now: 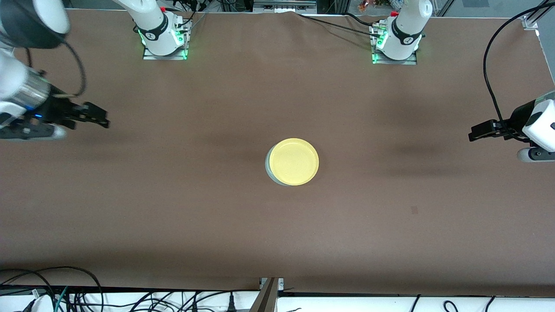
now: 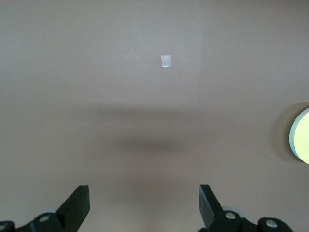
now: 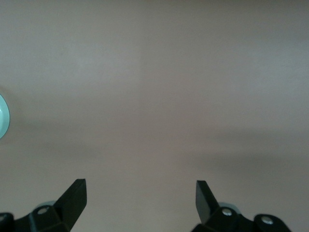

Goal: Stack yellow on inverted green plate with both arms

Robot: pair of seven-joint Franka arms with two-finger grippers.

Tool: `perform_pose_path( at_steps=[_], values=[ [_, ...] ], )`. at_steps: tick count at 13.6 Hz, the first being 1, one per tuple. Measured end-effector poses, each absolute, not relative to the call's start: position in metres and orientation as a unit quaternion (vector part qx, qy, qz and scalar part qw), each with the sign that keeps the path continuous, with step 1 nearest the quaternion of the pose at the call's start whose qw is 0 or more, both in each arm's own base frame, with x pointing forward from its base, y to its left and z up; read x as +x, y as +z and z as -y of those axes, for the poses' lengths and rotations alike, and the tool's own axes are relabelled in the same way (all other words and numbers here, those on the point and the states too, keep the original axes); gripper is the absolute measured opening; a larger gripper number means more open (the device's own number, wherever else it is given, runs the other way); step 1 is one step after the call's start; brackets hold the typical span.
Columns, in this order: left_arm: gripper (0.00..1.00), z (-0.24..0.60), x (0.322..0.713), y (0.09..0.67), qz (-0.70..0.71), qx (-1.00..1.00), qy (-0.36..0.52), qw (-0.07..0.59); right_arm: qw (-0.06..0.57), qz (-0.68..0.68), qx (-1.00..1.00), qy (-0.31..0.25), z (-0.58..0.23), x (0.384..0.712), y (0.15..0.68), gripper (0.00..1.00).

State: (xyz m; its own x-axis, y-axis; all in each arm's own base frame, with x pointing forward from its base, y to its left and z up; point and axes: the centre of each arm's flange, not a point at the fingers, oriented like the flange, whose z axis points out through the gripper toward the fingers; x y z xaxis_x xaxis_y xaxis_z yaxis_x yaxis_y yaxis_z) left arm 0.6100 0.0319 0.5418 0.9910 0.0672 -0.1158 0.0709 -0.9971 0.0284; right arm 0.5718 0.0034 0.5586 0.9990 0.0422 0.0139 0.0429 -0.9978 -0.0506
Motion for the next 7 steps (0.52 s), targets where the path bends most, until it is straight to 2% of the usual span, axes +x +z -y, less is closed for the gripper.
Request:
perform_pose_path(
  at_steps=[3,7],
  values=[
    [1.00,-0.033,0.610,0.542,-0.035,0.998,-0.057,0.016,0.000,0.033,-0.999,-0.029,-0.003,0.554,0.594,1.00],
    [1.00,-0.033,0.610,0.542,-0.036,0.998,-0.058,0.016,-0.003,0.023,-0.999,-0.027,-0.001,0.551,0.593,1.00]
  ],
)
